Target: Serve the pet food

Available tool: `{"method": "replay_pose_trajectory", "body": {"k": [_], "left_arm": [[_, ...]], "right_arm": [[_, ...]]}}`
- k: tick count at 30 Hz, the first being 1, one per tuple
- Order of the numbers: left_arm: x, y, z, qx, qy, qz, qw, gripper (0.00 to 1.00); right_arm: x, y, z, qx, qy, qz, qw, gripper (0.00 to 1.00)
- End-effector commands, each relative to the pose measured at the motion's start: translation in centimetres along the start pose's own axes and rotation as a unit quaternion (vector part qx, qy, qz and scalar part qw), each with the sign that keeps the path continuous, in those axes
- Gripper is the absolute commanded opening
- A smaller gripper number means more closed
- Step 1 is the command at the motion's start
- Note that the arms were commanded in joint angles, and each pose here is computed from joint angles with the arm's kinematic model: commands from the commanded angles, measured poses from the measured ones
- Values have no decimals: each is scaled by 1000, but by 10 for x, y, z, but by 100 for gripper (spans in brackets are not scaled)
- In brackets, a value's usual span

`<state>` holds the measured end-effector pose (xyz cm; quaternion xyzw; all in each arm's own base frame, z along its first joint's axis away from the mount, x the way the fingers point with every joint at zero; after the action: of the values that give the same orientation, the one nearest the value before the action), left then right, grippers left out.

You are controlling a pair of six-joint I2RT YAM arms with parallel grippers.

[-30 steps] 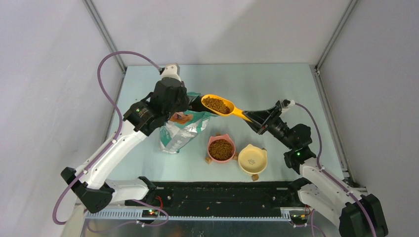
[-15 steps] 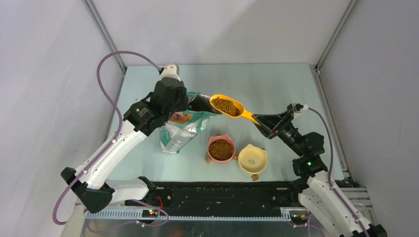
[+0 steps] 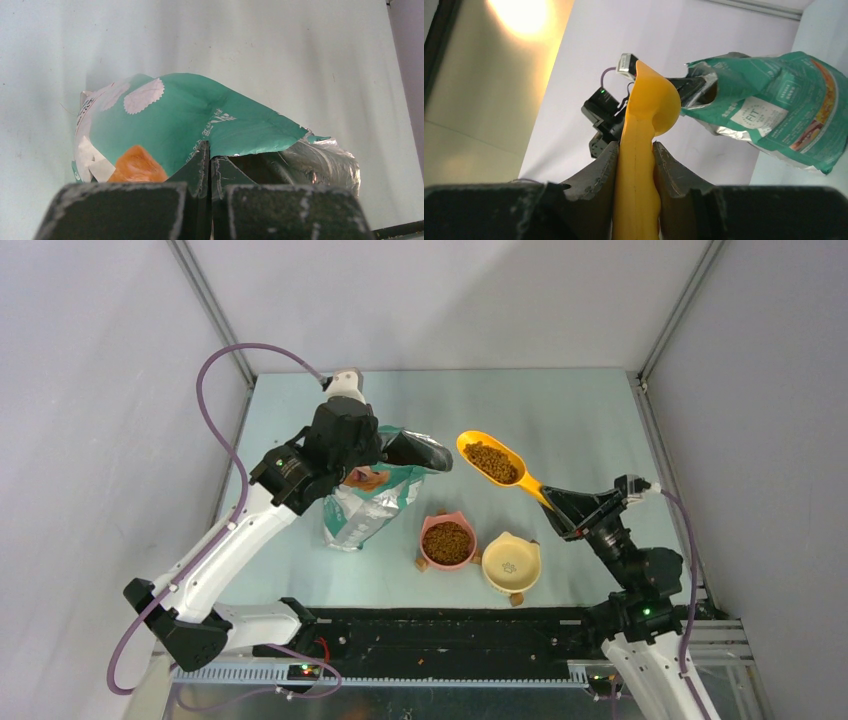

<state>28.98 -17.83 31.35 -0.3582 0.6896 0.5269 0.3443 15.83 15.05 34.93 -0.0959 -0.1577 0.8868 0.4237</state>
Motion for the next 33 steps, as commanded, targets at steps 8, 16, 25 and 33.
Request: {"method": "replay_pose_trajectory", "body": {"k": [8, 16, 25, 33], "left_arm": [[4, -4, 15, -34, -13, 5, 999, 0], [5, -5, 14, -32, -16, 6, 999, 0], [4, -5, 15, -35, -18, 5, 999, 0], [3, -3, 15, -33, -16, 3, 999, 0]], "right_arm": [[-10, -2, -21, 30, -28, -24, 999, 0], [-10, 13, -60, 106, -5, -28, 994, 0], [-2, 47, -96, 188, 21, -25, 982, 0], [6, 78, -114, 249, 29, -24, 968, 0]]}}
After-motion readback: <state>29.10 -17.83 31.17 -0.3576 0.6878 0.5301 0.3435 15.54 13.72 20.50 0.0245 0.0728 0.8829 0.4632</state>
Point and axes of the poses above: each gripper's point midway between its finger pads, its own y axis back along the fingers, its own z axis along the line the jaws close on, x = y × z, the point moved 1 cm from there along y, back along the fingers, and after that the axes turned 4 degrees about -y, right-handed, at the moved point
